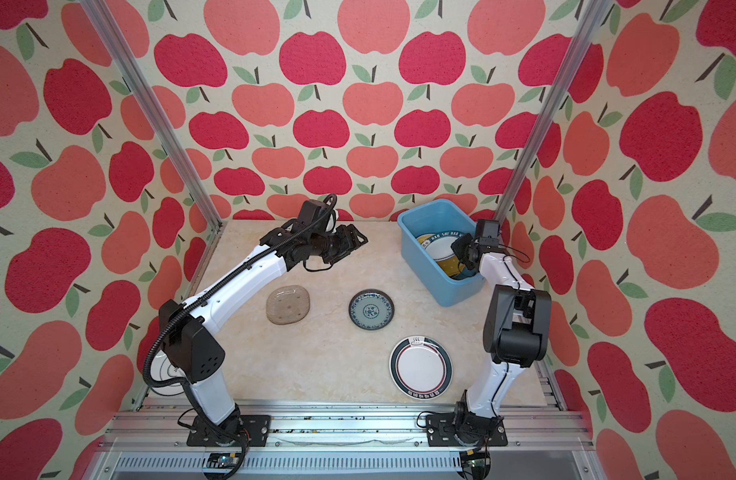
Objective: Place the plates into the plastic bin on the countertop
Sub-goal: 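Lower the plate into the bin onto the yellow plate with the right gripper, then open the right gripper and move it toward the white dark-rimmed plate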
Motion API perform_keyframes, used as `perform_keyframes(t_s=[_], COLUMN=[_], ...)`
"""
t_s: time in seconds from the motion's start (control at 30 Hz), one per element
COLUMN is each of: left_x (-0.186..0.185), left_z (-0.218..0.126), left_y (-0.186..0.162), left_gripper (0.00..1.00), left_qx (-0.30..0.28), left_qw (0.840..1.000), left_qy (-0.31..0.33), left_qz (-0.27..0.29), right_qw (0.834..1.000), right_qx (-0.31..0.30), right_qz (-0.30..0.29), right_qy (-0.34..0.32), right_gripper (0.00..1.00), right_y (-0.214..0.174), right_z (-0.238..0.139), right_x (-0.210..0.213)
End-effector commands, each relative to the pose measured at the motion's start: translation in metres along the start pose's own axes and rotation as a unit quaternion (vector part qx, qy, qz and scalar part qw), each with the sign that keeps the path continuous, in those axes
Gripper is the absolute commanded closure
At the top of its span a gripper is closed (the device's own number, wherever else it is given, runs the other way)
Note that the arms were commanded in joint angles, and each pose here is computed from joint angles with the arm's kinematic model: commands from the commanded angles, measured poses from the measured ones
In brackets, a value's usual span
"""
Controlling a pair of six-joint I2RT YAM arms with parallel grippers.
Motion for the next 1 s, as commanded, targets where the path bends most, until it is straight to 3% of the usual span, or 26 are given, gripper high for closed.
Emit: perform_keyframes(t_s=[0.0, 0.23, 0.5, 0.97], left_x=[0.002, 0.004, 0.005, 0.016], left_z=[-0.013, -0.013, -0.013, -0.017], left_y=[0.002, 0.004, 0.005, 0.008], left_gripper=[0.26, 0.26, 0.26, 0.25], left_qx=[-0.006, -0.007, -0.008, -0.012], left_qw=[1.0, 1.0, 1.0, 1.0], left_qy=[0.004, 0.005, 0.005, 0.006], left_qz=[0.0, -0.004, -0.007, -0.026], right_qw=[0.998, 0.996, 0.99, 0.986], right_qx=[0.038, 0.042, 0.039, 0.057], right_qz=[-0.006, -0.023, -0.063, -0.094], right_qy=[-0.049, -0.071, -0.121, -0.129], right_gripper=[0.8, 0.73, 0.53, 0.42], right_y=[-0.014, -0.017, -0.017, -0.018], right_z=[0.01, 0.008, -0.005, -0.002], right_x=[-0.016, -0.02, -0.019, -0.017])
Point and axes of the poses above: each gripper's point midway between its finger pads, its own z axis out along the fingers, its own x axis along the line the jaws close on, y = z × x, the point moved 8 cm from there along -z, back along the fingers, and after that the axes turned 3 degrees about -z, right-handed, at the moved point
